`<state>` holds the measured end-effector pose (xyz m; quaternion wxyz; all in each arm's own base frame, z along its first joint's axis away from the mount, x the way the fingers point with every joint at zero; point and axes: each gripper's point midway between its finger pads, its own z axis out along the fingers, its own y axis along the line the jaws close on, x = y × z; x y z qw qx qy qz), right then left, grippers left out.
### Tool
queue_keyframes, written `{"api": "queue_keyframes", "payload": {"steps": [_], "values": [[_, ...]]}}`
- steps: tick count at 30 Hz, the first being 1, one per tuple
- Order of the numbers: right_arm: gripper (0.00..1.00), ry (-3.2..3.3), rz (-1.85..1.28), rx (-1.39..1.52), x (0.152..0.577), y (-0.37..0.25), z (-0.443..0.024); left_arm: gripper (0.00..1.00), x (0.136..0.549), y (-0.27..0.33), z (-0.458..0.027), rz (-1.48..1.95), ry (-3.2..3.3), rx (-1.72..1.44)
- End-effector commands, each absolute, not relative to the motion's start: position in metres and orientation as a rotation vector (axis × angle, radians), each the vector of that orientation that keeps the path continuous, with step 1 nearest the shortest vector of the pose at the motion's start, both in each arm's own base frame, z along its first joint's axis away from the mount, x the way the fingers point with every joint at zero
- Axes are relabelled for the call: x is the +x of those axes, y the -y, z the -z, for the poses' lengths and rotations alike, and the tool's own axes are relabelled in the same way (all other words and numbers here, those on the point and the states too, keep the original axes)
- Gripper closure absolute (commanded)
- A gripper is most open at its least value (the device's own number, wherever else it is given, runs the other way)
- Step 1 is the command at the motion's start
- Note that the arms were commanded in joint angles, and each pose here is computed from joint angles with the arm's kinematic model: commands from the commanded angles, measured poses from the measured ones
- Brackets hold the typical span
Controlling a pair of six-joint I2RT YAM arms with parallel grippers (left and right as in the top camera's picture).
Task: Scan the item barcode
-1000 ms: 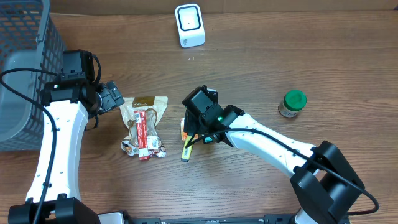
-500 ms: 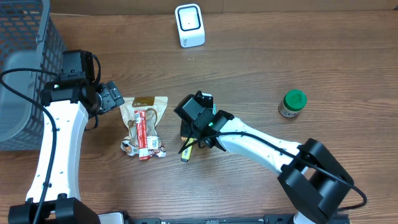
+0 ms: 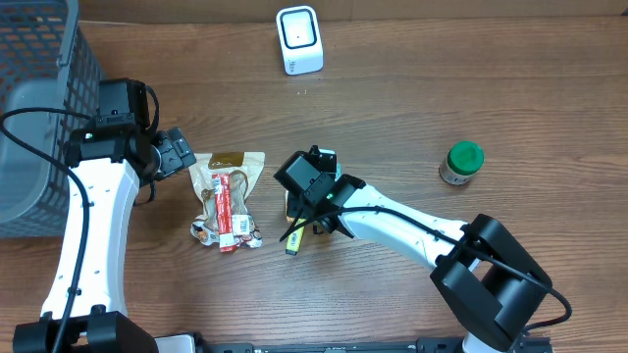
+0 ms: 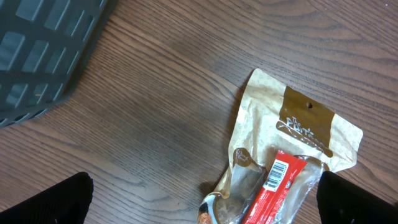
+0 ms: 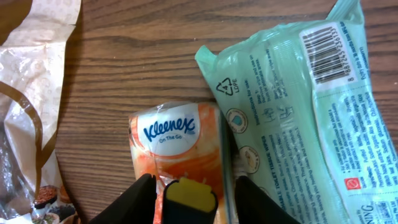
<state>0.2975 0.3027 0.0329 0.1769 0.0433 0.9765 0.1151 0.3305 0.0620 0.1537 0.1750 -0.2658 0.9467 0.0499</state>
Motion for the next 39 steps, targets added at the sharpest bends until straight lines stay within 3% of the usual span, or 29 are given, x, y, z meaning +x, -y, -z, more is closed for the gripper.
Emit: {"api": "queue_keyframes", "payload": {"steps": [1, 7, 16, 23, 31, 39], "values": [[0.57, -2.748, -0.325, 0.103, 0.296, -0.309, -0.035, 0.00, 0.329, -0.064, -0.151, -0.159, -2.691, -0.754], [0.58, -2.748, -0.330, 0.087, 0.293, -0.312, -0.035, 0.00, 0.329, -0.064, -0.151, -0.159, -2.691, -0.754], [0.73, -2.742, -0.339, 0.086, 0.294, -0.314, -0.037, 0.00, 0.329, -0.064, -0.151, -0.159, -2.691, -0.754], [0.80, -2.695, -0.411, -0.004, 0.306, -0.323, -0.082, 0.00, 0.329, -0.064, -0.151, -0.159, -2.691, -0.754], [0.80, -2.697, -0.480, 0.023, 0.304, -0.310, -0.115, 0.00, 0.329, -0.064, -0.151, -0.159, -2.691, -0.754], [0.80, -2.764, -0.803, -0.006, 0.311, -0.304, -0.135, 0.00, 0.329, -0.064, -0.151, -0.159, -2.691, -0.754]]}}
